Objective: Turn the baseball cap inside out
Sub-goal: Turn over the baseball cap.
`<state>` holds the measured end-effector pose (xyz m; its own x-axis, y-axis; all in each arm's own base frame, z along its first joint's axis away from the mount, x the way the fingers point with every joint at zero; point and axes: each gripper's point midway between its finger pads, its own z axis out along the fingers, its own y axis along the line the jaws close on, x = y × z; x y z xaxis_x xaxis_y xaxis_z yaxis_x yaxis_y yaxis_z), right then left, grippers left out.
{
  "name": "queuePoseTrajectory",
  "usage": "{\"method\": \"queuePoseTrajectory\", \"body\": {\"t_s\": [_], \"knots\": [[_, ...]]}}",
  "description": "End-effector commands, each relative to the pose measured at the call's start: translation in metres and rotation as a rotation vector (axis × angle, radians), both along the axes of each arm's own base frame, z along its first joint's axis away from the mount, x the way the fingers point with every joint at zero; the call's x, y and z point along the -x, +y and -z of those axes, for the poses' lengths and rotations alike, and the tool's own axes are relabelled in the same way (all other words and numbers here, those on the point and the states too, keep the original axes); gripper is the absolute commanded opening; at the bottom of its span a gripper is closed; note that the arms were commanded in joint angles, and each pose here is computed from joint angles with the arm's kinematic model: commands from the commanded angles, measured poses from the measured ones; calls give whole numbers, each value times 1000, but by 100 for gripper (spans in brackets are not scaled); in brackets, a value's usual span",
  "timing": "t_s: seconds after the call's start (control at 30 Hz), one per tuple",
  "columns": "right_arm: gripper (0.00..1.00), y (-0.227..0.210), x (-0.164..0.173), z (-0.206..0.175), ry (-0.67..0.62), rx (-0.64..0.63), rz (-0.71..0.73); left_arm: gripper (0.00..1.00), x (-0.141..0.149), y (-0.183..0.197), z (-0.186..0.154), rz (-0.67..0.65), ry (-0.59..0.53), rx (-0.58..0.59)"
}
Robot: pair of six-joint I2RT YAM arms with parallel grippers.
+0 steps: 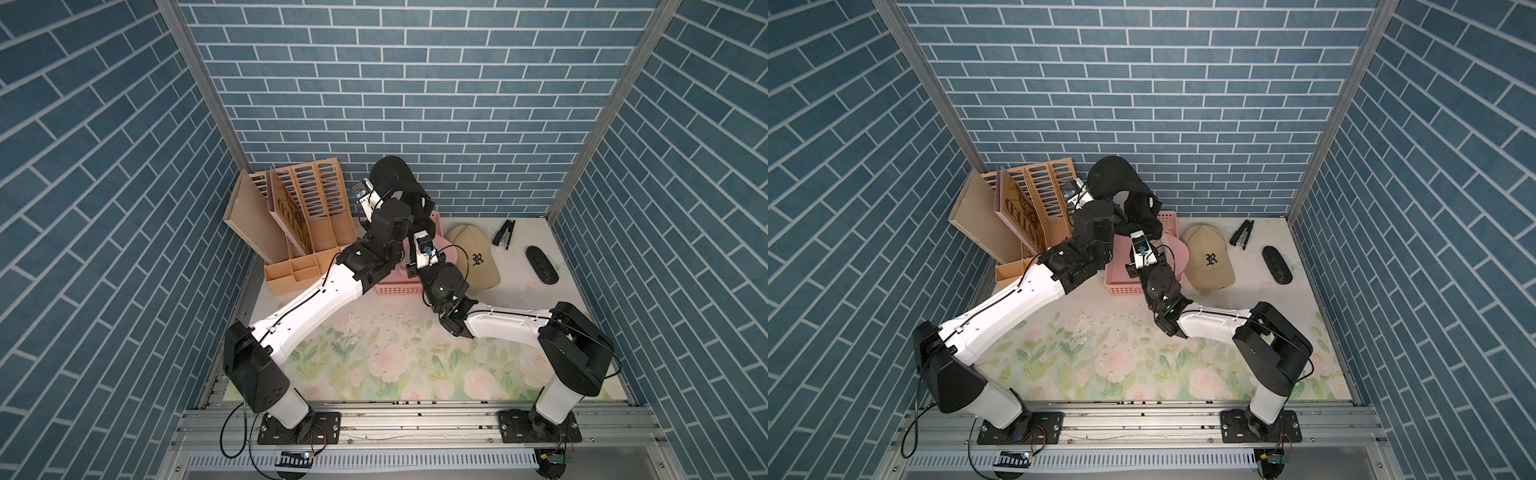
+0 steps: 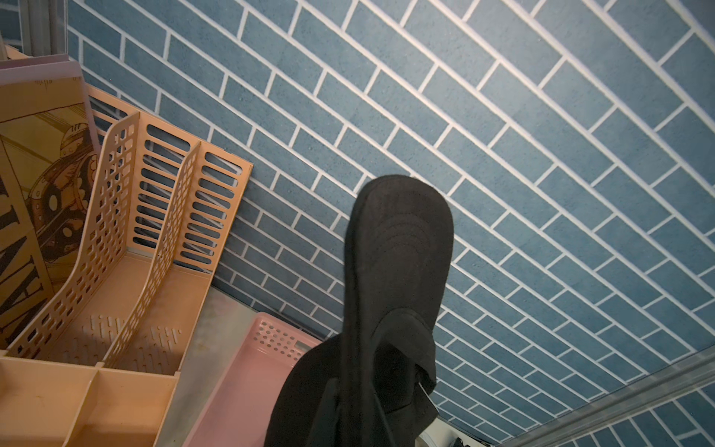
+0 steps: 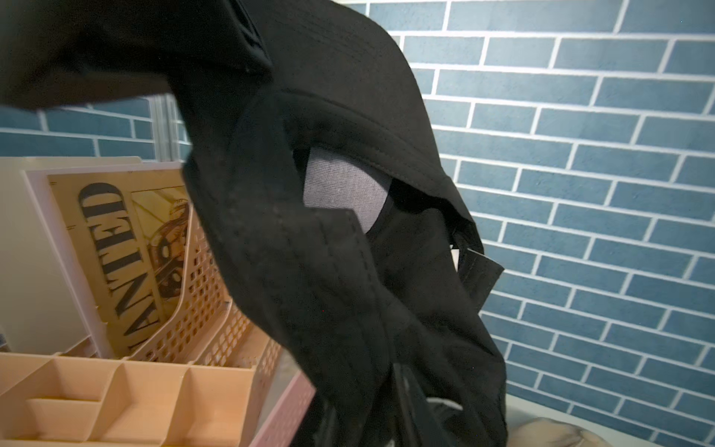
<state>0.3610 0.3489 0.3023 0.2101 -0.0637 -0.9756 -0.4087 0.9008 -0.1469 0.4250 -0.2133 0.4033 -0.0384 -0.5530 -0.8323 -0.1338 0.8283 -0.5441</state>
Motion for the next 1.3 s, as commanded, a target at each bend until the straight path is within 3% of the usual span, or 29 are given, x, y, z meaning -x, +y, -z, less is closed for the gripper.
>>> {"method": "queuePoseTrajectory", "body": {"t_s": [0.0, 0.1, 0.23, 0.33, 0.43, 0.5, 0.57, 0.63, 0.73, 0.93, 1.07, 1.17, 1.27], "knots": [[18, 3, 12, 1, 28, 107, -115, 0, 0, 14, -6, -38, -15, -50], [16, 8, 22, 14, 82, 213, -214, 0, -8, 19, -4, -32, -6, -112], [18, 16, 46, 41, 204, 338, -460, 0, -12, 4, -9, 74, -37, -292], [19, 14, 61, 63, 291, 415, -606, 0, -12, -24, -7, 259, -45, -414], [23, 7, 72, 79, 355, 477, -712, 0, -2, -60, 2, 542, -55, -487], [25, 0, 79, 85, 385, 505, -773, 0, 8, -81, 14, 731, -26, -539], [27, -8, 78, 85, 399, 510, -776, 0, 13, -88, 27, 817, 27, -579], [27, -17, 69, 77, 379, 481, -719, 0, 9, -77, 32, 768, 72, -545], [31, -27, 70, 59, 335, 428, -678, 0, 5, -59, 27, 685, 44, -432], [62, -63, 74, 28, 297, 142, -578, 0, 13, -43, -14, 618, -130, -269], [68, -105, 50, 30, 331, -39, -465, 0, 24, -76, -25, 849, -174, -311], [69, -131, 39, 35, 355, -79, -436, 0, 34, -95, -13, 1015, -146, -425], [70, -147, 42, 35, 338, -65, -441, 0, 39, -91, -5, 1092, -154, -443]]}}
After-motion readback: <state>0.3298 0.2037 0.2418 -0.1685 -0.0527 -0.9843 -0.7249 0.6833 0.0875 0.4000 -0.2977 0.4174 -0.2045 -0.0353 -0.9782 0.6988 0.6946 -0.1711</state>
